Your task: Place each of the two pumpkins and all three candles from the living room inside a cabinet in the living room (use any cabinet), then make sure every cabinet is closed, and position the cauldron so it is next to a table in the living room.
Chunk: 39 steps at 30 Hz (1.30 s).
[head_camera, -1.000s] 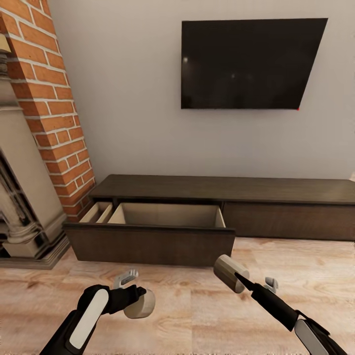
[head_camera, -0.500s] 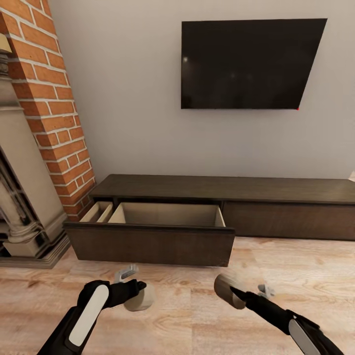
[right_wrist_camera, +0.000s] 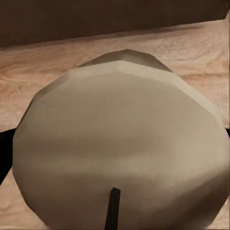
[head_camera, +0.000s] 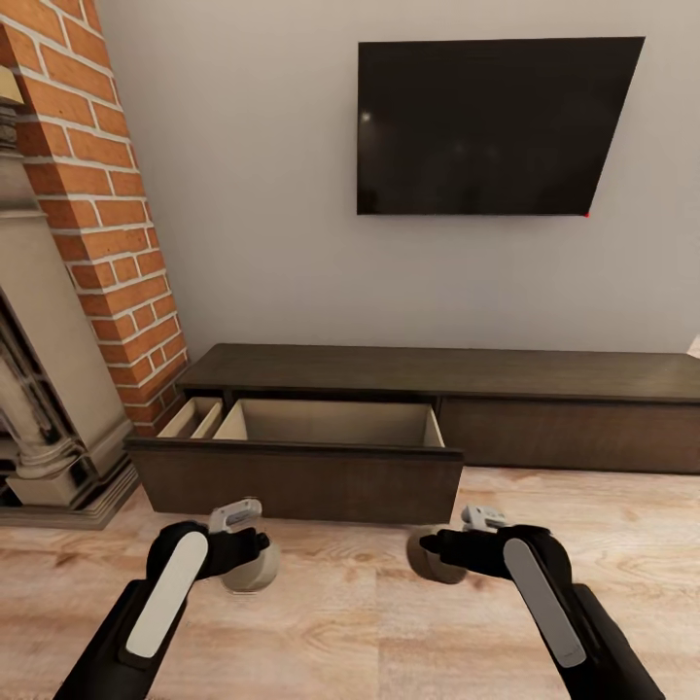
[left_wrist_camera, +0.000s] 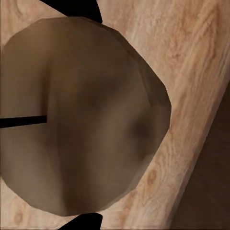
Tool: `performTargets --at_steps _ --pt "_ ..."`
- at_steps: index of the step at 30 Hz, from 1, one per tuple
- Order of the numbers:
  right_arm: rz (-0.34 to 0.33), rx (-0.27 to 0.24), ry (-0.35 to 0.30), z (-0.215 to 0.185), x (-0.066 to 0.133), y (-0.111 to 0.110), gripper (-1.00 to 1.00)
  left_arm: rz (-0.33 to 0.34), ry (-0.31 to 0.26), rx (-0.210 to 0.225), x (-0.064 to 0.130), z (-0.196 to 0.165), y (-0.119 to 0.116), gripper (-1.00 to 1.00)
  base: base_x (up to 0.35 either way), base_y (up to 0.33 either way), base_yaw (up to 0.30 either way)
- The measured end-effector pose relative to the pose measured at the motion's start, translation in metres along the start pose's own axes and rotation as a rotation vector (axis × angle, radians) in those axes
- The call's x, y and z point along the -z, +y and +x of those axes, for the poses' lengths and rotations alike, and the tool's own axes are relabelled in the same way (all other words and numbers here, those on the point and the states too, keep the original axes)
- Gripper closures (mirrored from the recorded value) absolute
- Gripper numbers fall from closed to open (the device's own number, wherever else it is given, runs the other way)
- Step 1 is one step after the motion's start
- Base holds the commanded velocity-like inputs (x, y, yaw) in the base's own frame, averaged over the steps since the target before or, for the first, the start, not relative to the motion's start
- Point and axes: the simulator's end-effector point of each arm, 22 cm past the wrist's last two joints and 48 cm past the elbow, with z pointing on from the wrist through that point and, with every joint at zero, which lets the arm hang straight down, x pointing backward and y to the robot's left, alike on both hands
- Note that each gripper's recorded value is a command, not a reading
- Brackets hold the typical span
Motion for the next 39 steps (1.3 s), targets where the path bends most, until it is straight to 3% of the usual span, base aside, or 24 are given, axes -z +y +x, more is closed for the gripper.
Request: performTargets --at_steps 4,14,21,26,29,33,39 --pt "0.051 -0.006 0.004 0.001 0.0 -0.005 1.0 0.021 -0.046 -0.01 0.013 -0.014 -0.008 1.0 -0.007 0.0 0.0" --pt "0.043 -0.003 -0.038 -0.014 0.017 0.003 1.0 0.046 -0.112 -0.026 0.041 -0.033 -0.02 1.0 0.0 0.0 0.0" --pt "-0.118 -0.067 -0.039 -0.017 0.031 0.042 1.0 0.063 -0.162 -0.034 0.061 -0.046 -0.025 1.0 0.0 0.0 0.0" --pt "-0.305 -0.152 -0.02 -0.019 0.05 0.081 1.0 0.075 -0.183 -0.037 0.072 -0.051 -0.03 1.0 0.0 0.0 0.0" --pt "-0.334 -0.168 -0.02 -0.024 0.061 0.073 1.0 0.082 -0.192 -0.039 0.078 -0.053 -0.03 1.0 0.0 0.0 0.0" --pt "-0.358 -0.176 -0.029 -0.029 0.073 0.07 1.0 0.242 -0.153 0.015 0.093 -0.049 -0.055 1.0 0.0 0.0 0.0" --pt "-0.379 -0.169 -0.05 -0.035 0.085 0.075 1.0 0.382 -0.089 0.036 0.117 -0.045 -0.052 1.0 0.0 0.0 0.0"
